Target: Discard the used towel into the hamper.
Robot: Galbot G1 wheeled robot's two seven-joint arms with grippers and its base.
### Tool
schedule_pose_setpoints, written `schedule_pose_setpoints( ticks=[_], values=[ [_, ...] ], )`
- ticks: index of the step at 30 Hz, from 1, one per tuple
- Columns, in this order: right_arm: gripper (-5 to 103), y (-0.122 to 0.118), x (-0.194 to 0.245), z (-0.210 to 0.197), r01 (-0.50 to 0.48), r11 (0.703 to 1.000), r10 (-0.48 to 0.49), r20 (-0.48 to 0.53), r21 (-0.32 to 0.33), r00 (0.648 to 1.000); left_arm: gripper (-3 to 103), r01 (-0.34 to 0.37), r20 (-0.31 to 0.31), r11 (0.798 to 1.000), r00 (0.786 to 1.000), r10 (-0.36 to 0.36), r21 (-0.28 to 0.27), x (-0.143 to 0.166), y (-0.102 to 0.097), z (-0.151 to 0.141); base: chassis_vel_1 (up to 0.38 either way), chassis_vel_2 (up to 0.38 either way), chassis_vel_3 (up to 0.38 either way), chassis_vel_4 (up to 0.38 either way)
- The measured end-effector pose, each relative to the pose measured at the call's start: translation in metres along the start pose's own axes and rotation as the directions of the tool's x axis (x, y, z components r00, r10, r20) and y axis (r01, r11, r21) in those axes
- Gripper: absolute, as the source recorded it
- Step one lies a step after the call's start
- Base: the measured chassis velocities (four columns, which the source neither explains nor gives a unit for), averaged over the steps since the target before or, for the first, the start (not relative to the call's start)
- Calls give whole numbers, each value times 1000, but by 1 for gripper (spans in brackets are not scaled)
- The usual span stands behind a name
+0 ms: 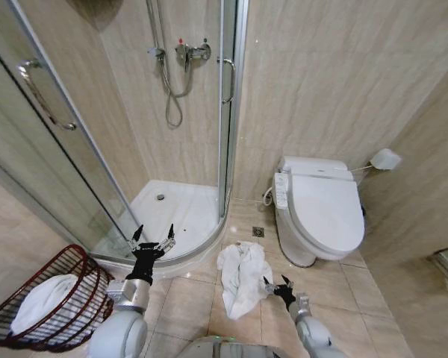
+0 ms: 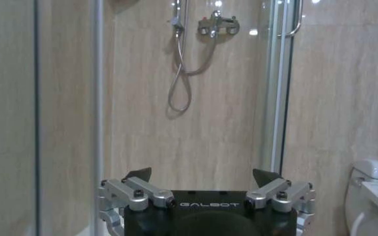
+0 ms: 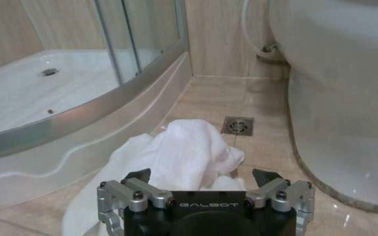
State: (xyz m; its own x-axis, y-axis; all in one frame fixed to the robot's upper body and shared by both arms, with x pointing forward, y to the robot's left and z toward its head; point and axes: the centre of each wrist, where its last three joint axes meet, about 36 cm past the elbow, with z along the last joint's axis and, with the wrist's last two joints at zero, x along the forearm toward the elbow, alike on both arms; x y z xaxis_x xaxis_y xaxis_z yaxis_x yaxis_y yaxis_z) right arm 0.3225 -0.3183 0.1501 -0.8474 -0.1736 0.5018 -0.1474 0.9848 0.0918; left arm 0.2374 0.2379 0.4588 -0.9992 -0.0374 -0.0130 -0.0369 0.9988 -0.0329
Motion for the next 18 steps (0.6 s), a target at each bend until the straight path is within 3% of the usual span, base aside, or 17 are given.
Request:
schedule_pose_setpoints(
  ticks=[8,18],
  values=[
    [100,10,-42,-23,10,1000,-10,24,12,1000,100,0,0,1000,1000,0,0,0,0,0,0,0,0,0],
    [100,55,-68,-21,-68,998,68,-20,13,997,100,0,0,1000,1000,0,0,0,0,0,0,0,0,0]
  ],
)
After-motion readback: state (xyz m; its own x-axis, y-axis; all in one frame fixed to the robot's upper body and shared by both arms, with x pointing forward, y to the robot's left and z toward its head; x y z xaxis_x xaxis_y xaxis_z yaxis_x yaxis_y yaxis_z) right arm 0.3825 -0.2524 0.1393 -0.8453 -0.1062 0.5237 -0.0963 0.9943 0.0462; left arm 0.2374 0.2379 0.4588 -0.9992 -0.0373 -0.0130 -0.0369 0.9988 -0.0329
